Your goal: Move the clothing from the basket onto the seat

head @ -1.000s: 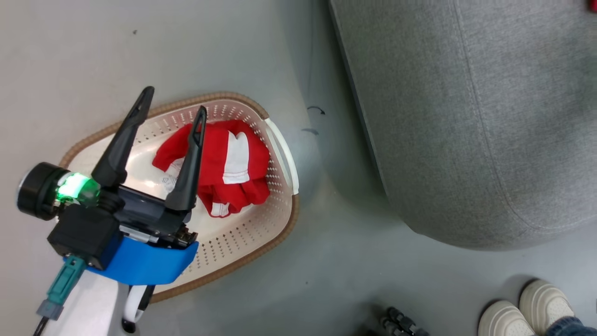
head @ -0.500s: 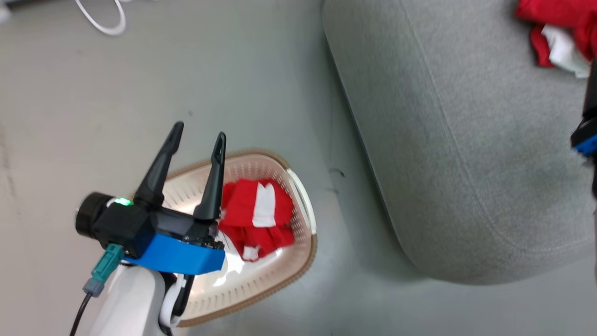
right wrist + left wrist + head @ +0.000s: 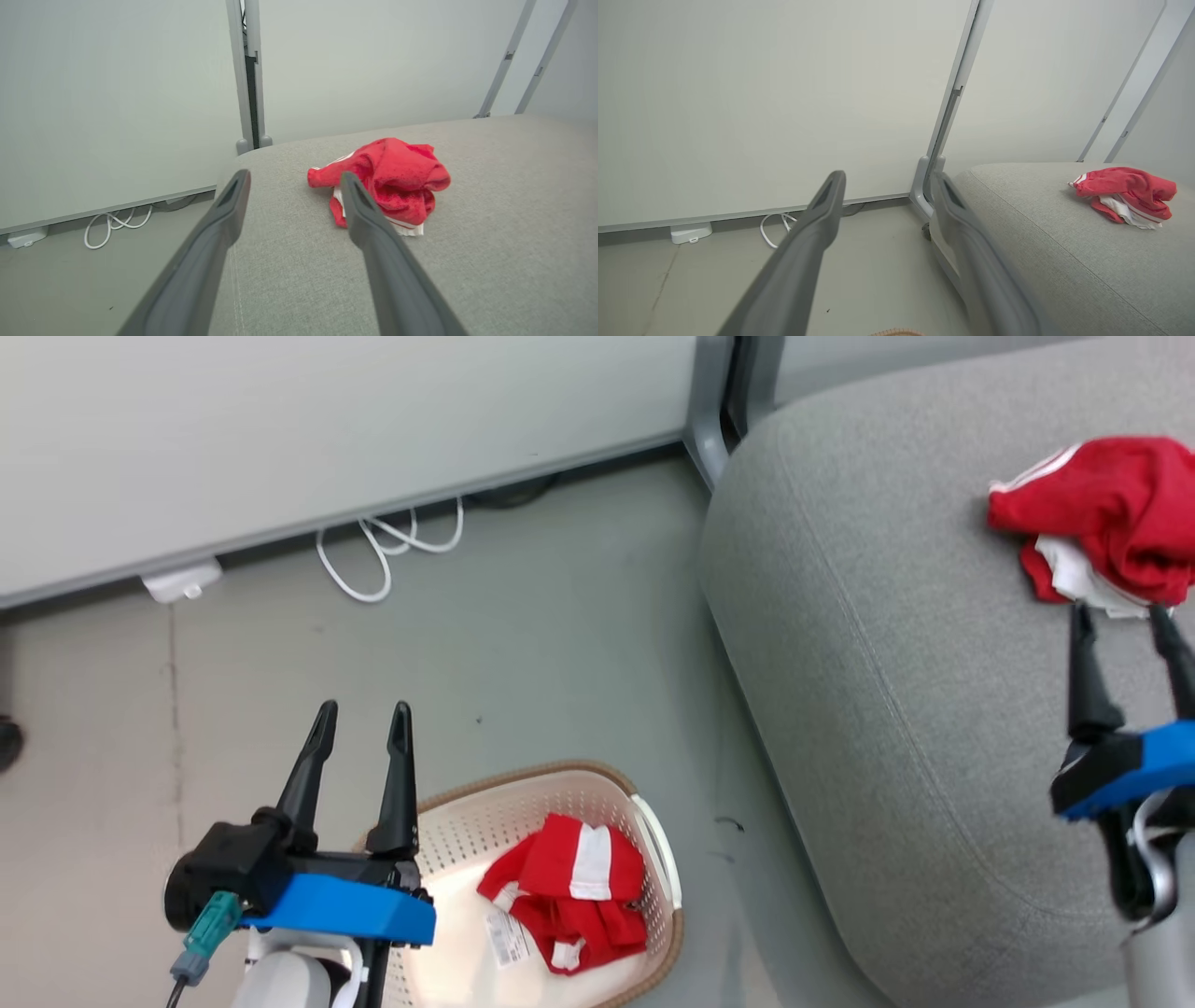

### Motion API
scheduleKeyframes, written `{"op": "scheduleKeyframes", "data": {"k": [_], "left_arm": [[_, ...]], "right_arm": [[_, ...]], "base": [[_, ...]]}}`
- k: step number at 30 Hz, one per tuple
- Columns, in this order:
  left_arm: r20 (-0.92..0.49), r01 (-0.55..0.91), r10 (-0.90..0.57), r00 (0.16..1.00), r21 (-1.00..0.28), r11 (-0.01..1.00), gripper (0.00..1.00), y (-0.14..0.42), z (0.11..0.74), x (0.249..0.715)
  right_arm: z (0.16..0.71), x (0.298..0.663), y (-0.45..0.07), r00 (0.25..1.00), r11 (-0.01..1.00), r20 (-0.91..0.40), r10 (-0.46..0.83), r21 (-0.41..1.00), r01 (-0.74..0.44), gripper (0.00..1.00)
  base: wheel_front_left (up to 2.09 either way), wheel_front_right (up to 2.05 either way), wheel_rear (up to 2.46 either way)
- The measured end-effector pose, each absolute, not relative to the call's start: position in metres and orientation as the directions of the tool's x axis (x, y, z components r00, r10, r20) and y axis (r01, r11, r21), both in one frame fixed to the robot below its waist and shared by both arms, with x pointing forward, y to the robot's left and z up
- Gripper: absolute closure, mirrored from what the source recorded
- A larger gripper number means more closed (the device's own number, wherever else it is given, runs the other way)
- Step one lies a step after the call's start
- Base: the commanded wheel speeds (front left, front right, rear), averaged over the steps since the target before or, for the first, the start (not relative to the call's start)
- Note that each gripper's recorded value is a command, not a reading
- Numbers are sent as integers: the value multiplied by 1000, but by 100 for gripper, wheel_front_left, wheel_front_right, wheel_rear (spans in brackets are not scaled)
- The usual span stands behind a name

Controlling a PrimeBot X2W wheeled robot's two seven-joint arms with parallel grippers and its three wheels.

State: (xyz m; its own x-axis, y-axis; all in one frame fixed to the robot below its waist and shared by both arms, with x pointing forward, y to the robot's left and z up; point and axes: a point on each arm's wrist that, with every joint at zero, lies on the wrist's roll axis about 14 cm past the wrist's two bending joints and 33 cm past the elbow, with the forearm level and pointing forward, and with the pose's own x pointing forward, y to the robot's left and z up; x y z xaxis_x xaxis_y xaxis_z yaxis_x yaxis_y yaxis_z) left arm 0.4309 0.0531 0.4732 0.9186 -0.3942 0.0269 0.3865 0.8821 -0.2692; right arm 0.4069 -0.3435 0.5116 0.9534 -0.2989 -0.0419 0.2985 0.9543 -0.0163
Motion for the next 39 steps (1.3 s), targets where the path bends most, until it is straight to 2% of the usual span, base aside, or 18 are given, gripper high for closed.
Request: {"op": "scheduleKeyframes", "data": {"k": [7, 20, 28, 39], "left_arm": [[36, 298, -299, 954, -260, 919, 0, 85, 484, 414], [-16, 114, -121, 992, -249, 962, 0, 148, 473, 380], [-34, 50, -60, 998, -242, 969, 0, 170, 467, 366], [-37, 43, -54, 998, -235, 971, 0, 172, 466, 363]], "right_arm": [[526, 382, -287, 980, 980, 17, -200, 0, 200, 0], [518, 366, -215, 999, 999, -12, -29, 29, 30, 0], [519, 366, -200, 1000, 999, -9, 13, 41, -13, 0], [513, 367, -192, 999, 997, -24, 33, 71, -31, 0]], "base": [[0, 0, 0], [0, 0, 0], [0, 0, 0], [0, 0, 0]]}}
